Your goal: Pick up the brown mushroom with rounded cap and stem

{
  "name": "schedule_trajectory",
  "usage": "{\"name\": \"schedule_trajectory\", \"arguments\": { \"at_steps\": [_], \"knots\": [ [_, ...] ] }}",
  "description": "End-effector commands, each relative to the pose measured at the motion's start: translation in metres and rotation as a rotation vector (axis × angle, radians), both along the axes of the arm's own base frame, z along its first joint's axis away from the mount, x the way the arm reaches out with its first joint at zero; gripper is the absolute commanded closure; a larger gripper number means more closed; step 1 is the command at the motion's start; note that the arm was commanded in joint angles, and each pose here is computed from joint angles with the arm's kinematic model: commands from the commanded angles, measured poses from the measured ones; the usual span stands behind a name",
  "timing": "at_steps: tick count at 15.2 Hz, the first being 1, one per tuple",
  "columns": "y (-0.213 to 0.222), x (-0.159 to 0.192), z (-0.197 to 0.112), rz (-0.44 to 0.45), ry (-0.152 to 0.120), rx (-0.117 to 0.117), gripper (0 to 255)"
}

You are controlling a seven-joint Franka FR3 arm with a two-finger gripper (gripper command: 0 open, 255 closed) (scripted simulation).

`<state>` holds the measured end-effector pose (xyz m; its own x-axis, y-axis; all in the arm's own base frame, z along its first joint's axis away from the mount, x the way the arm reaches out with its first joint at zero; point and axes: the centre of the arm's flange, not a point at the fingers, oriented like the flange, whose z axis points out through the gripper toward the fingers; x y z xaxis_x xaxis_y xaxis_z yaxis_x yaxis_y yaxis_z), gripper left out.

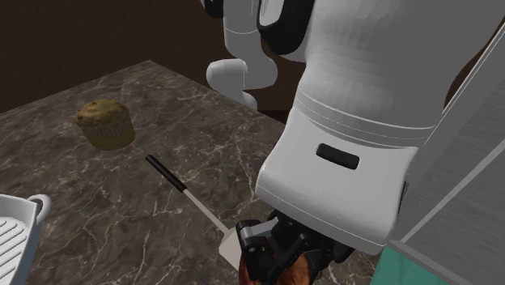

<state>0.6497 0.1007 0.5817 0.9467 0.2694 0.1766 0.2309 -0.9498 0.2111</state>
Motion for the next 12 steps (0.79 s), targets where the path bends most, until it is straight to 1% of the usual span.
{"name": "schedule_trajectory", "arguments": {
  "at_steps": [1, 7, 12],
  "knots": [
    [0.0, 0.0, -0.001, 0.0, 0.001, 0.0, 255],
    [0.0, 0.0, -0.001, 0.0, 0.001, 0.0, 255],
    [0.0, 0.0, 0.026, 0.0, 0.001, 0.0, 255]
  ]
}}
